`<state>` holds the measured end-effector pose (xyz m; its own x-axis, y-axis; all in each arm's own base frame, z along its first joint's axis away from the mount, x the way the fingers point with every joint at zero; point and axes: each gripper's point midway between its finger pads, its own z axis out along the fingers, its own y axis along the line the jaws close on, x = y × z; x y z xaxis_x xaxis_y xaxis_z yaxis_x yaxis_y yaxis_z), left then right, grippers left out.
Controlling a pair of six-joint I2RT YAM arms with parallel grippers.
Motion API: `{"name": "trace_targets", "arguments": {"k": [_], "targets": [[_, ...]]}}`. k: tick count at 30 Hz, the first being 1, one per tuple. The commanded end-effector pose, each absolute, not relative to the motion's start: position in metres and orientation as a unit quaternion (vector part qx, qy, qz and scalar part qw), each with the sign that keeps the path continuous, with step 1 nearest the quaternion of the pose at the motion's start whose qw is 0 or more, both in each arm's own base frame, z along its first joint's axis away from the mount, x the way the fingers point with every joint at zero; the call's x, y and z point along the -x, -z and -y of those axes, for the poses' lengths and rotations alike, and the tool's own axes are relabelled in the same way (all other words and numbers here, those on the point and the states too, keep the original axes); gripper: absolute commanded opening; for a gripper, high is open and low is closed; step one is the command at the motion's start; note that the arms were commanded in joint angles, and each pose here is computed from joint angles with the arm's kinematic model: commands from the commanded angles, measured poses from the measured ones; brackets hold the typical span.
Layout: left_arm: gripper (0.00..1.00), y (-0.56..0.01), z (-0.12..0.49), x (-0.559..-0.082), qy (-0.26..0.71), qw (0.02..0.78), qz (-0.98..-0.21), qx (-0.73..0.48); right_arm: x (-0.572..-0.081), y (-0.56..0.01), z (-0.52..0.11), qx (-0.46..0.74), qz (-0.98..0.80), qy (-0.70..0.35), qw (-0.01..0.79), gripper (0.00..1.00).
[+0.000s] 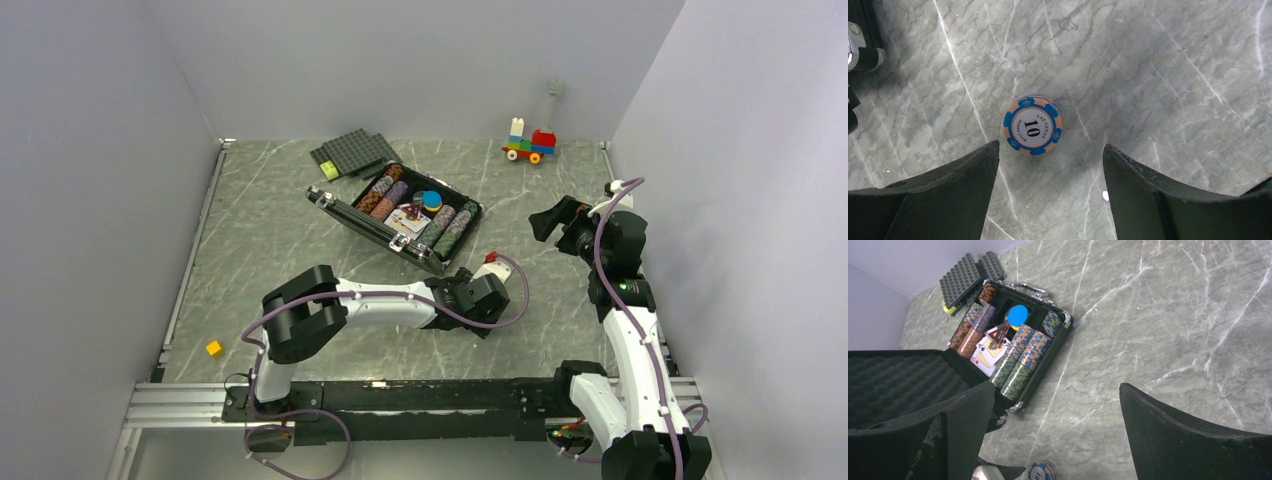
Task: Pack up texas hold em set
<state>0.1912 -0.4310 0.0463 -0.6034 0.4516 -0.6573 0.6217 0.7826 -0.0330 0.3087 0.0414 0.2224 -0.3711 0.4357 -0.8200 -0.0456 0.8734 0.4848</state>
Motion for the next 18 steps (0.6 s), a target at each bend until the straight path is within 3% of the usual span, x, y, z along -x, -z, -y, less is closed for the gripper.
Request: {"name": "trace_targets", "arguments": {"k": [1,18], "targets": [[0.79,-0.055,0.435,-0.205,0.121,0.346,-0.882,-0.295,-0.307,-0.242,-0.045,-0.104,-0.785,-0.228,0.566,1.00],[0.69,-0.038,0.438,-0.217,0.121,0.339,-0.884,-0.298,-0.306,-0.243,-0.046,-0.101,-0.785,-0.228,0.567,1.00]]}}
